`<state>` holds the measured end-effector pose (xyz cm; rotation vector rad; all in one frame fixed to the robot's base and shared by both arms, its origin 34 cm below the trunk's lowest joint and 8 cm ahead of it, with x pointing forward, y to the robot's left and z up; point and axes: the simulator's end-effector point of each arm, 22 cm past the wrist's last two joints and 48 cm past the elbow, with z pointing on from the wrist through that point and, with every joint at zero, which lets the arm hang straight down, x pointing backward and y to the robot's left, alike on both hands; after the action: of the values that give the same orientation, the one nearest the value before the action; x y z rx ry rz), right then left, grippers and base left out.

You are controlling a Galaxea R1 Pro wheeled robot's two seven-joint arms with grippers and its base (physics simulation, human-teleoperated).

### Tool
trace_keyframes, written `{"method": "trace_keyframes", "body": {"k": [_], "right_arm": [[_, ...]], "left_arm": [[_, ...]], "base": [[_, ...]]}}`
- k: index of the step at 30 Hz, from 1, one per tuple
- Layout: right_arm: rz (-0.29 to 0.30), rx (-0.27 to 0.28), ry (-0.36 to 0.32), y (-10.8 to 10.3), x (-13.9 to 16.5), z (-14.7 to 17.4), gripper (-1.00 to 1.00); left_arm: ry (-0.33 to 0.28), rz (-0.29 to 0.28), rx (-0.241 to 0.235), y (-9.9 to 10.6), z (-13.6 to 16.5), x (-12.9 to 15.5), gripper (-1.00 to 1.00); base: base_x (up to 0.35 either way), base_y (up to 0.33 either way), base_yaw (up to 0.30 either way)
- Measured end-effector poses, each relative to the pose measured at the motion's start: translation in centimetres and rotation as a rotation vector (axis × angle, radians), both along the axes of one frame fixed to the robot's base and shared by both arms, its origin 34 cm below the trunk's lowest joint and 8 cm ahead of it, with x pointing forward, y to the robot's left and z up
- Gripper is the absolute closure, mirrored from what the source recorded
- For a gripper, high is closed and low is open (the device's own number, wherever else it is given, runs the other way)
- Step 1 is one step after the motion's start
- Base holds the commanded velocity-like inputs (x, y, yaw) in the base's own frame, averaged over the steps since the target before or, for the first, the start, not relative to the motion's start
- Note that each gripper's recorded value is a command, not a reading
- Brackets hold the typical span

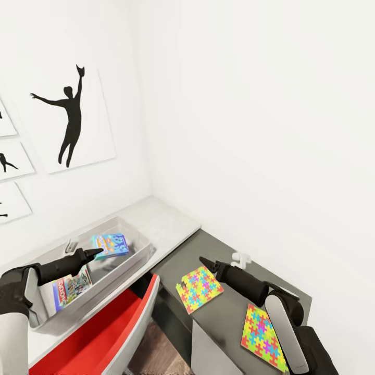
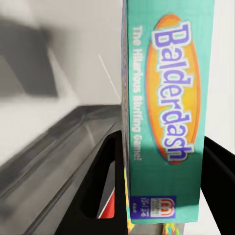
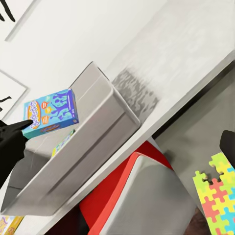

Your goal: Put all the toys in the child's room - the three board games (two on the bed and one on the table), the two jigsaw puzzles on the table, and the tennis ball on the table - inside the toy box on the table in the child's room.

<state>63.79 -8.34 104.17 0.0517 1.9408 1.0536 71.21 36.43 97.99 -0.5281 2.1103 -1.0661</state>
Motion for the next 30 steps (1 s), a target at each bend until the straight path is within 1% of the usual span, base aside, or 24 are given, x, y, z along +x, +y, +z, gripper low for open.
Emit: {"method": "trace_keyframes", "body": {"k": [4,11,16,30], "right_arm": [[0.004,0.003,0.003,0.1,0.0,-0.2,-1.0],[0.009,0.007,0.012,0.2,0.0,-0.7,-1.0],[0.009,0.007,0.019,0.2,0.1,-1.1,-1.0],[0.009,0.008,0.041,0.2,0.2,-2.2,-1.0]], "left_arm": [[0.007,0.031,0.019,0.7,-0.3,0.6,1.0],[0.012,0.077,0.016,1.4,-0.8,1.2,1.0],[0.028,0.101,0.037,2.0,-1.7,1.3,1.0],[0.034,0.102,0.022,1.4,-2.4,2.0,1.0]], "base": [[0.0,0.0,0.0],[0.0,0.0,0.0],[0.0,0.0,0.0],[0.0,0.0,0.0]]}}
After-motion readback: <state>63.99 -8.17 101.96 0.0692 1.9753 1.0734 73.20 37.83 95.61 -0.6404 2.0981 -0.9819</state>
